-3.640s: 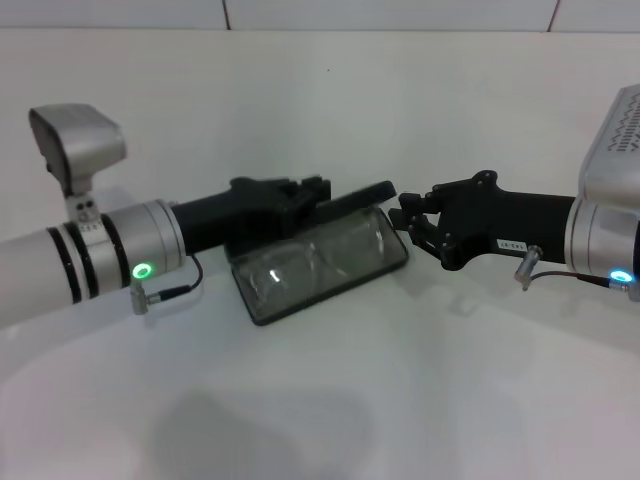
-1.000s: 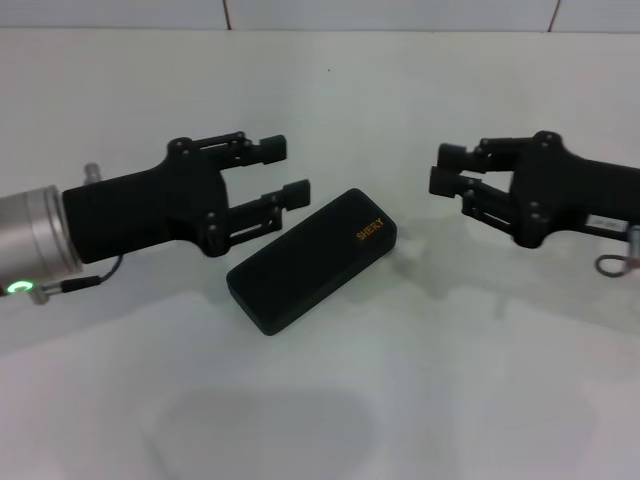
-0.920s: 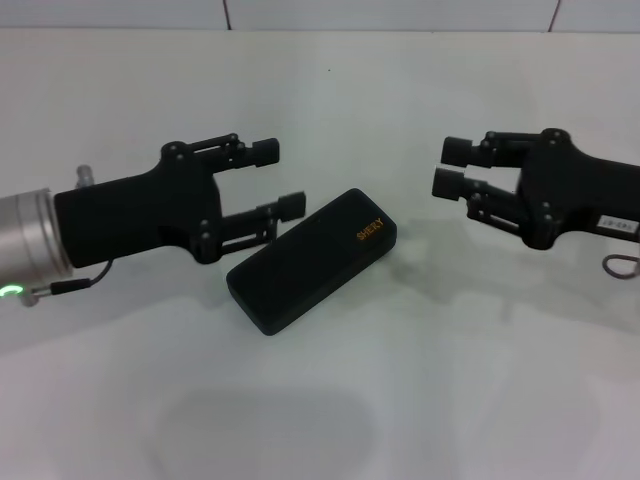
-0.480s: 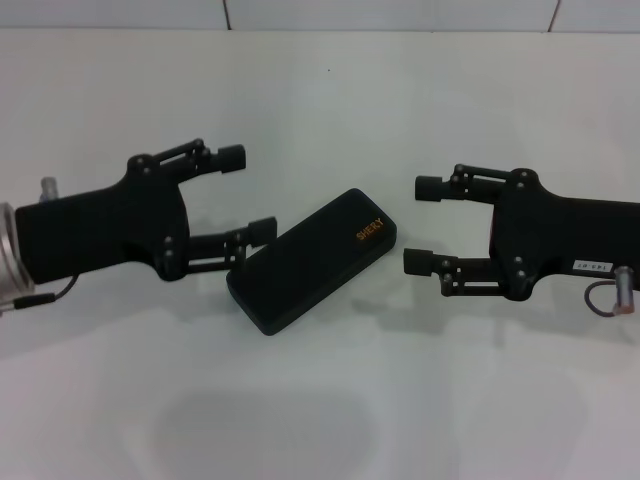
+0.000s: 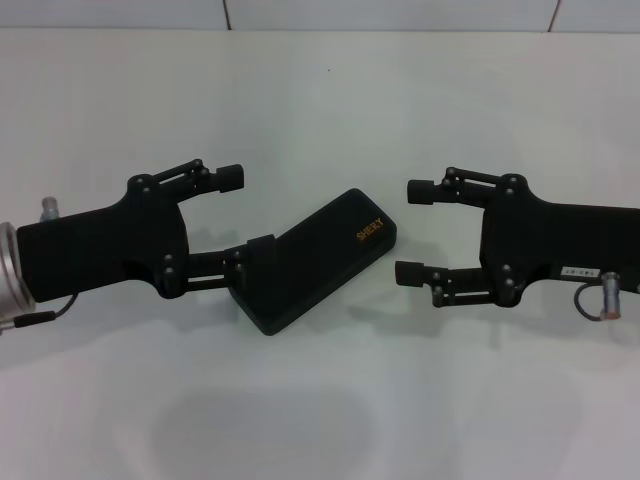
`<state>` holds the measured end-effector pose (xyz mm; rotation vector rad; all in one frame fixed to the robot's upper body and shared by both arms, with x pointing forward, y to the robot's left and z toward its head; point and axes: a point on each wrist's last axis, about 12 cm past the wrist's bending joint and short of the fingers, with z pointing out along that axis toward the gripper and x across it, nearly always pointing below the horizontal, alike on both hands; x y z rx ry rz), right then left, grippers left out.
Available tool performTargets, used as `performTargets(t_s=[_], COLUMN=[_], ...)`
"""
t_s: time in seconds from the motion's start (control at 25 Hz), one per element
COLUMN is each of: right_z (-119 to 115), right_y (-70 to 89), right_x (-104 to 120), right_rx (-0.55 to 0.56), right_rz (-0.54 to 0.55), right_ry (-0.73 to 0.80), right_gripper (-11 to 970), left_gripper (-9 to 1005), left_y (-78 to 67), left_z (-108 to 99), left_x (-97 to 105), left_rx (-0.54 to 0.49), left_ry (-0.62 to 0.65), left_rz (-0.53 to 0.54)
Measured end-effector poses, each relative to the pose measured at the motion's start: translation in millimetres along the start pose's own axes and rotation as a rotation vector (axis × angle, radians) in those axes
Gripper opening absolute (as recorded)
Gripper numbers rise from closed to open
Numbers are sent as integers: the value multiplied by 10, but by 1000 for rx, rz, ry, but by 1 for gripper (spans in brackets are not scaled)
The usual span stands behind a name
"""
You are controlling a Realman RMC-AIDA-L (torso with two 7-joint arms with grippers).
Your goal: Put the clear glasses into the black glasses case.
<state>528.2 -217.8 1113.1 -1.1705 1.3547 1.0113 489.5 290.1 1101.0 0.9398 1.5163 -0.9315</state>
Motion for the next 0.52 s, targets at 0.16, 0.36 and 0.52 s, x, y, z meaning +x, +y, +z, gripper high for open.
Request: performTargets(t_s=[0.16, 0.36, 0.52], right_z=[18, 43, 61], right_y=[-10, -19, -29], right_x=[8, -7, -4], right_rx=[-1, -7, -6], right_rz=[7, 3, 14], right_ry=[1, -3, -12], right_gripper=[834, 832, 832], left_gripper=[883, 883, 883], left_y=[-3, -1, 2], left_z=[-2, -3, 0], left_x=[4, 6, 8], left_rx=[0, -3, -6], left_ry=[1, 3, 3], left_rz=[-1, 0, 0])
